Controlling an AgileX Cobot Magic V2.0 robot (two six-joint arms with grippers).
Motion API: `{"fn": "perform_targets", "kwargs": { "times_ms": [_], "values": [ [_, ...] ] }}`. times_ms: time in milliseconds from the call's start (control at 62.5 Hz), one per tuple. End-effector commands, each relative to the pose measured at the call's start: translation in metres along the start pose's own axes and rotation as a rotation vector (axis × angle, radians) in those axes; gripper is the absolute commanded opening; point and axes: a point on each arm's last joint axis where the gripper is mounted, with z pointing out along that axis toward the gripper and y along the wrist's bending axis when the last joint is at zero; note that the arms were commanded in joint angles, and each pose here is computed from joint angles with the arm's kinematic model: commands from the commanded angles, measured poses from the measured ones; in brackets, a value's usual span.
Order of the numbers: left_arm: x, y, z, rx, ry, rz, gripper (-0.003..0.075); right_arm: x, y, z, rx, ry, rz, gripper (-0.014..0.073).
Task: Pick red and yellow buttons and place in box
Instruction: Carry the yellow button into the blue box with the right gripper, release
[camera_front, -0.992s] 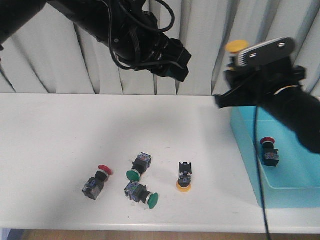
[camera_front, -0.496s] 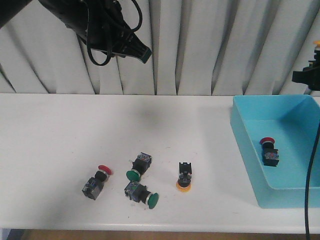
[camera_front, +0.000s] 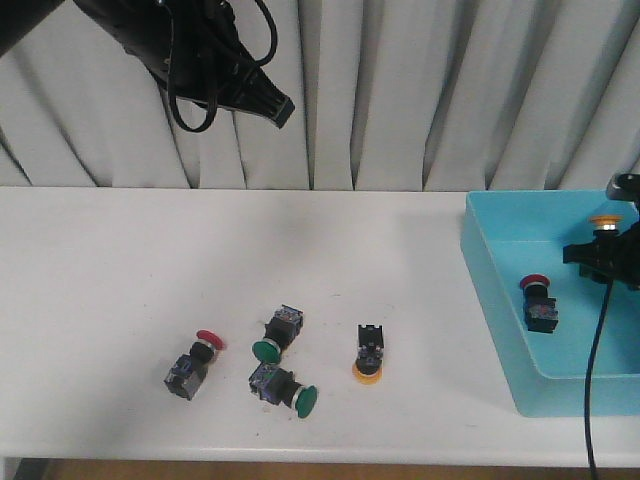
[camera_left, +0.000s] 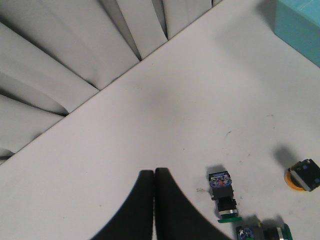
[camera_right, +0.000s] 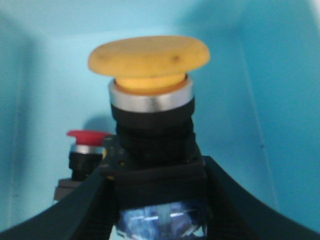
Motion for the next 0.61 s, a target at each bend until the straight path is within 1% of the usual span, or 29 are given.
{"fn": "perform_targets", "kwargs": {
  "times_ms": [0,176,304,448,592],
  "values": [
    [-0.006,0.009,-0.033,-0.023,-0.117,-0.022,-0.0007,-0.019,-0.005,-0.006,0.027,-0.045,0.007,0.0025],
    [-0.006,0.009,-0.032,-0.023,-0.115,-0.021,-0.0007,-0.023,-0.010,0.015,0.026,0.096,0.008,0.0041],
    [-0.006,0.009,-0.032,-0.023,-0.114,-0.021,-0.0007,-0.025,-0.013,0.027,0.026,0.175,0.023,0.0086],
    [-0.006,0.009,-0.032,-0.022,-0.112,-0.022,-0.0007,-0.024,-0.013,0.037,0.005,0.240,0.029,0.0209],
    [-0.006,0.009,-0.032,-0.022,-0.109,-0.022,-0.0007,-0.024,-0.013,0.039,0.003,0.249,0.024,0.0393]
  ]
}}
